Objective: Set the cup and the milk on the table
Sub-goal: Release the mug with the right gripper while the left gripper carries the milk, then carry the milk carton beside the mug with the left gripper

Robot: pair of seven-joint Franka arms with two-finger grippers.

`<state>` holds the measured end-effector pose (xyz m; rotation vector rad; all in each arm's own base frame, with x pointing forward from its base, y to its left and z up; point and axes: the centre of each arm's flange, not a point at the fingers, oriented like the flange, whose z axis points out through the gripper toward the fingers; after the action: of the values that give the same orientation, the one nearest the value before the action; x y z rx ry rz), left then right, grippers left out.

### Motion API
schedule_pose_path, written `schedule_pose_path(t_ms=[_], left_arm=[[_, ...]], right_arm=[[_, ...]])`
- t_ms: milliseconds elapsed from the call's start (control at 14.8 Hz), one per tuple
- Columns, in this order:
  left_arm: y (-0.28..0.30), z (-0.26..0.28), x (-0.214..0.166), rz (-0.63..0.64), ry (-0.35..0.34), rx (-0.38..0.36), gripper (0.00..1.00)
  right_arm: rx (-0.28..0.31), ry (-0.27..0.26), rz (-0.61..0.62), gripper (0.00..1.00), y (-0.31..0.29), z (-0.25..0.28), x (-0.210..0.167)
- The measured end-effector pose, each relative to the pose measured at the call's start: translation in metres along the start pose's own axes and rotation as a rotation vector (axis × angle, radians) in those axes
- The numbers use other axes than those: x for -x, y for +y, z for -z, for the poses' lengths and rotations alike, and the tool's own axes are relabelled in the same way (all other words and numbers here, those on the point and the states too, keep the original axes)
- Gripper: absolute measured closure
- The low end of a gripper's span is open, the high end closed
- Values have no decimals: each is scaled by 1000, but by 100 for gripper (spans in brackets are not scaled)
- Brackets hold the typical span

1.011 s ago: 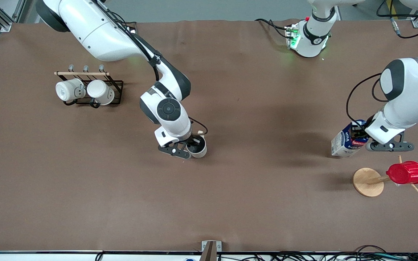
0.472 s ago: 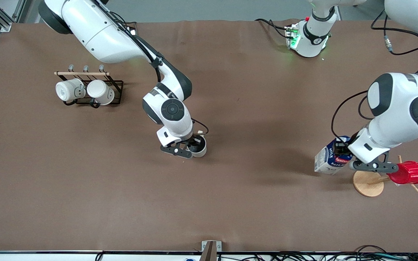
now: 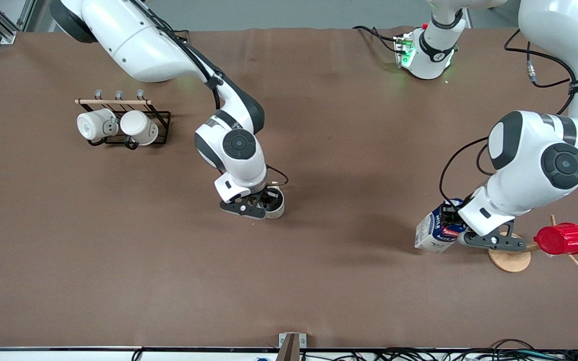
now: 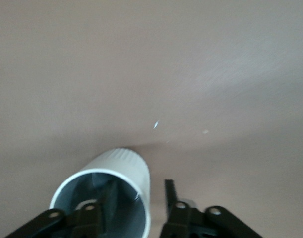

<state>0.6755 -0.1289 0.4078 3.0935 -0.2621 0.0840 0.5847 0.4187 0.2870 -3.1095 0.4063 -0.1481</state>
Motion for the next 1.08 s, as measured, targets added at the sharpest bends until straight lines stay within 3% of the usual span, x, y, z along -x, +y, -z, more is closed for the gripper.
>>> schedule_pose_path(t_ms=[337,539,809,1079], left_arm=[[26,-2,-1,38,-4,42,59],[52,-1,-4,46,3,48,59],[101,-1,-3,71,6,56,59],[158,0,5,76,6,65,59]], right_arm=[[86,82,-66,1,82,136,-66],[149,106,-4,0,161,207,-102],[226,82,126,0,256,268,-127],[147,15,191,0,359,326,-135]])
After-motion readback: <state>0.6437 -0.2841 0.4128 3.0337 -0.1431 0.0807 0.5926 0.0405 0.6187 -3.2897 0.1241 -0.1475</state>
